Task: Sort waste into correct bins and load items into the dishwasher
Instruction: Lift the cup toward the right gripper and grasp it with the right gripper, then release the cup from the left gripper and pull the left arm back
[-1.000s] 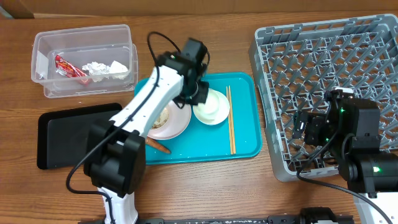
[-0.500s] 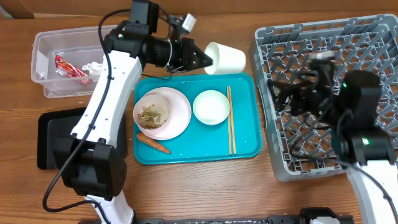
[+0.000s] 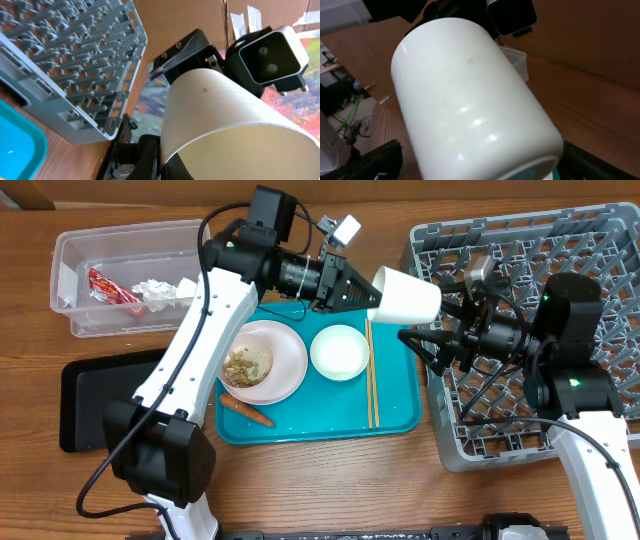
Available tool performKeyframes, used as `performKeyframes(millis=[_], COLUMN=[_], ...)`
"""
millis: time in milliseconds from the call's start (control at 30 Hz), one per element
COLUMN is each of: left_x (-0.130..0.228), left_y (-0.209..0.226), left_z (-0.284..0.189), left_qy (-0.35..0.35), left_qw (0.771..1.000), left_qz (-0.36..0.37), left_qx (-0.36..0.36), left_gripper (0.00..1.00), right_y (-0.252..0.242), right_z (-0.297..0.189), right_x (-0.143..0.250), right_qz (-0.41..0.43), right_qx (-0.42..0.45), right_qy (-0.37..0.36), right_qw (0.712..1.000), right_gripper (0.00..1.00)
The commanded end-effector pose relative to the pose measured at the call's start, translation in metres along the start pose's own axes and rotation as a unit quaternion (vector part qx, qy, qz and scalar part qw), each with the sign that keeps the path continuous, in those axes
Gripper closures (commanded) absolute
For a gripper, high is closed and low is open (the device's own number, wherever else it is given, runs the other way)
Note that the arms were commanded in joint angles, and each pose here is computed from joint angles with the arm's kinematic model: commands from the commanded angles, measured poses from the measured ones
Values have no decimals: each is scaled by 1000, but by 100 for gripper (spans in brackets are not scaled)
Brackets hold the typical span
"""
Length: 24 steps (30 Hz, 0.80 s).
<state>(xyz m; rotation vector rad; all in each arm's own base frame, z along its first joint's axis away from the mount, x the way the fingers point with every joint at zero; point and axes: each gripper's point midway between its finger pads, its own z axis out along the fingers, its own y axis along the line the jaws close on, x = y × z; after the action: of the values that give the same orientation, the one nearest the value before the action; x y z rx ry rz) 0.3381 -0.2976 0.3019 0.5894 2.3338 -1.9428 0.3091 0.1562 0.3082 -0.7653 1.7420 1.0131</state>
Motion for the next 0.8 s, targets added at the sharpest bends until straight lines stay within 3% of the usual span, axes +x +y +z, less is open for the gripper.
performKeyframes(millis=[0,167,233,767], left_x=[4,3,4,7], left_y=[-11,-10,-11,-20], left_z=[4,4,4,5], left_qy=[11,11,11,22], left_qw=[1000,1000,1000,998], left_qz=[1,-11,-11,-12], left_qx=[22,21,22,49], left_gripper=[96,96,96,96], right_y=[10,10,10,11], right_z=[-2,-2,-2,-18], right_x=[-11,-10,-10,-17], right_qz=[-46,-109,-139,-232], right_qx=[-20,-19,-19,-35], right_qy=[-10,-11,-12,-37], right_qw=[999,994,990,972], right_gripper=[0,19,22,18])
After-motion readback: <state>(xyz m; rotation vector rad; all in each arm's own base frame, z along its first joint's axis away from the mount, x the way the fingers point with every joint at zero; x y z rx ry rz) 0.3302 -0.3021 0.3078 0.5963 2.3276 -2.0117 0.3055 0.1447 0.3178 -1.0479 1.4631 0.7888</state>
